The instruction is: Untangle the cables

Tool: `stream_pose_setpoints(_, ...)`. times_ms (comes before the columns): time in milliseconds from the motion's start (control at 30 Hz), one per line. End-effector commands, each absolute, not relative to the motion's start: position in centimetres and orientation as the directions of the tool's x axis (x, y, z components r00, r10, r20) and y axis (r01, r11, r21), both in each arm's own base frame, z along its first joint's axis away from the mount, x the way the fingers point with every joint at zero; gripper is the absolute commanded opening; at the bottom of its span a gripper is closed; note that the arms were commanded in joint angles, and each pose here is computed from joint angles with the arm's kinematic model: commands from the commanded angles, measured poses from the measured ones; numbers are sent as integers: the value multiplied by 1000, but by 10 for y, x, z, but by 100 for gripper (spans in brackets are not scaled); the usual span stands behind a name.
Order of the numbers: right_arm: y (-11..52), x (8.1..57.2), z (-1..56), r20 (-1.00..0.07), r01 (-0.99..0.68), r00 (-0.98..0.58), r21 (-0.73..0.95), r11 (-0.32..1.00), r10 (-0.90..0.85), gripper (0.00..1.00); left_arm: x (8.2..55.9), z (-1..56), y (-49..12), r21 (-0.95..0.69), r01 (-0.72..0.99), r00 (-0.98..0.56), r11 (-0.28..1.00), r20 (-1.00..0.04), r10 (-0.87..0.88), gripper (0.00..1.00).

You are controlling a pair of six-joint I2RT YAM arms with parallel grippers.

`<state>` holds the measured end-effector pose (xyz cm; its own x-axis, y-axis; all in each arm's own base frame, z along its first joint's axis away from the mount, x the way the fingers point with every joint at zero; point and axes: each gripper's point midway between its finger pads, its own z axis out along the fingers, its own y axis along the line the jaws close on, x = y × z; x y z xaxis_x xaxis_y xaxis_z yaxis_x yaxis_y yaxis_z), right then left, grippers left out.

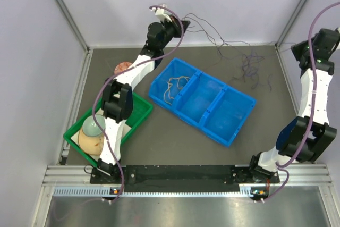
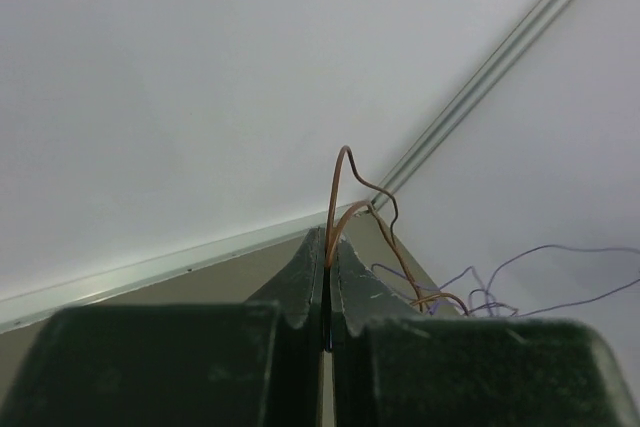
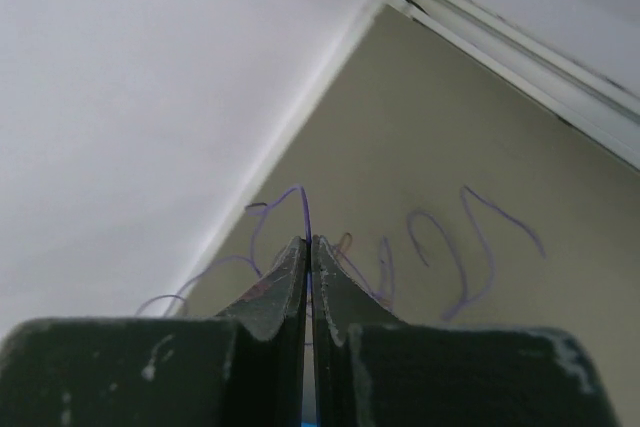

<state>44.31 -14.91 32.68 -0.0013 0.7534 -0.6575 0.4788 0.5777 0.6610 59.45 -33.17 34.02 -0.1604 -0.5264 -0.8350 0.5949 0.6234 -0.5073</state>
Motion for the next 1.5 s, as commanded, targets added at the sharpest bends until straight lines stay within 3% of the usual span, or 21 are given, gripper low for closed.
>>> stream_pose_setpoints(0,-164,435,281,-680,569,-42,586,576,732,0,579,376,-334,-499,670,-128,550,-807,-577,0)
stream_pose_setpoints(167,-158,432,222,-653,598,-122,553,581,747,3,557,376,-360,-511,733,-195,449,-790,-581,0)
stream_pose_setpoints(200,-154,431,202,-630,608,-156,546,577,760,25,548,385,-376,-488,756,-192,435,-802,-566,0)
stream_pose_setpoints(233,-152,433,197,-620,599,-169,552,580,766,34,548,377,-383,-492,743,-213,454,-817,-537,0)
stream_pose_setpoints(267,-142,437,195,-604,565,-199,573,594,772,54,546,372,-390,-471,749,-204,465,-833,-515,0)
stream_pose_setpoints(367,-124,447,199,-646,506,-268,537,675,715,72,537,374,-402,-477,761,-221,440,-828,-515,0)
stream_pose_setpoints(533,-73,475,238,-818,314,-368,339,887,443,73,536,380,-400,-474,764,-214,438,-826,-522,0)
stream_pose_setpoints(567,-42,485,232,-830,184,-441,290,939,343,72,535,381,-400,-469,765,-207,441,-828,-521,0)
stream_pose_setpoints(700,8,513,231,-824,-33,-511,302,953,244,68,533,387,-399,-465,769,-201,439,-827,-525,0)
stream_pose_setpoints(833,32,526,214,-776,-96,-570,390,916,271,62,533,392,-399,-464,770,-194,439,-825,-531,0)
stream_pose_setpoints(1067,72,528,181,-748,-215,-636,406,888,188,64,532,394,-399,-452,774,-186,442,-831,-524,0)
stream_pose_setpoints(1333,88,552,147,-739,-195,-659,351,916,143,66,531,396,-400,-453,777,-187,436,-829,-528,0)
stream_pose_setpoints(1467,103,572,144,-714,-166,-663,434,885,226,63,530,399,-399,-451,780,-184,434,-828,-530,0)
